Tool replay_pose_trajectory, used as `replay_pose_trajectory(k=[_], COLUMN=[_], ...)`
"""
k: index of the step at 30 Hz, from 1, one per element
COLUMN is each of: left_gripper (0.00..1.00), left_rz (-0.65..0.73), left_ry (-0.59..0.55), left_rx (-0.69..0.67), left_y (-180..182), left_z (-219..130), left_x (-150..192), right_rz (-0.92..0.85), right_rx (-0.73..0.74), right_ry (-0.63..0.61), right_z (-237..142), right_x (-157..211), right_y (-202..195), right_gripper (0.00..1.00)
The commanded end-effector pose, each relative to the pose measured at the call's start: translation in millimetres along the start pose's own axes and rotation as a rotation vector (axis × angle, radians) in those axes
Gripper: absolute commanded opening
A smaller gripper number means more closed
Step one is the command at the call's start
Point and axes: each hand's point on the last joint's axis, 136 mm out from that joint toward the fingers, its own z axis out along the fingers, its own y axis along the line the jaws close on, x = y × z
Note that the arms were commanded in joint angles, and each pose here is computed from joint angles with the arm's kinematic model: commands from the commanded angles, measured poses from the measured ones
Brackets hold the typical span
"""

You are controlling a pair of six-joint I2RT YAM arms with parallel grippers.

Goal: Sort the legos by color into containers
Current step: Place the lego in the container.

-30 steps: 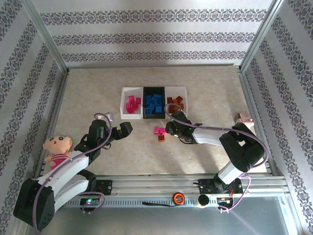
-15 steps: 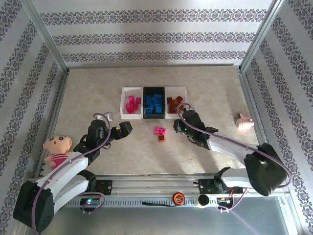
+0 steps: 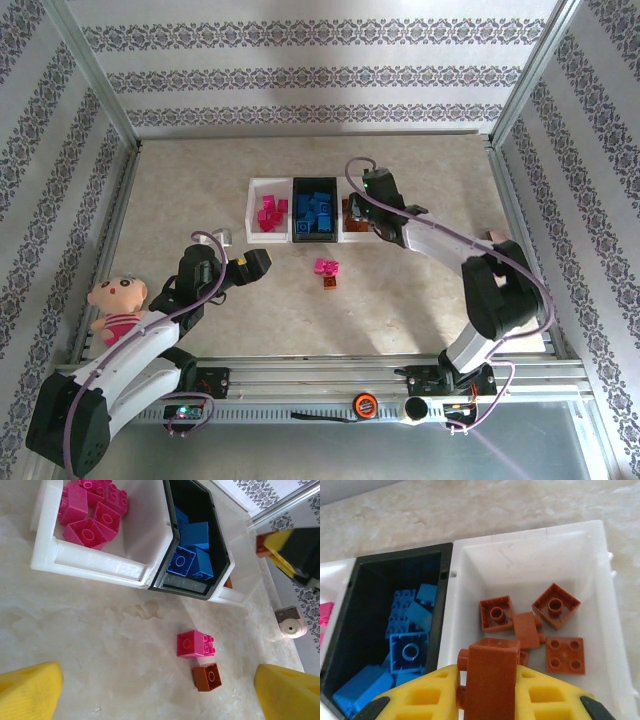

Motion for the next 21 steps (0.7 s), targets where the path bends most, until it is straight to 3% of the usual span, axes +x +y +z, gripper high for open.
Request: replay_pose_trajectory(k=[1, 5, 6, 11, 15, 21], left_gripper=[0.98, 0.98, 0.99, 0.98, 0.93, 0.87], left_rz=[0.047, 0.049, 0.049, 0.034, 0.036, 0.245], left_ry=[-0.01, 0.002, 0.007, 0.038, 0.094, 0.254], left_rx=[0.036, 0.034, 0.033, 0.059, 0.093, 0.053], left_y=[-13.6, -13.1, -12.8, -15.6, -27.4, -63.0], left_z=[-2.3, 0.2, 1.2, 10.2, 28.1, 78.1], left_x=[-7.5, -6.3, -5.4, -1.5, 5.4, 39.3], right_rz=[-0.022, -0.001, 0.003, 0.006, 0.004, 0.017], right_rx=[0.004, -0.02, -0.027, -0.06, -0.089, -0.097], right_ry=[0.02, 0.018, 0.011, -0.01, -0.009, 0.02], right_z=[14.9, 24.8, 23.6, 2.4, -21.1, -46.1], right_x=[-8.5, -21.0, -24.8, -26.9, -5.4, 40.0], right_y=[3.4, 8.6, 10.5, 14.5, 13.7, 0.5], right_gripper=[0.28, 0.57, 0.6, 0.65, 0.66, 0.66])
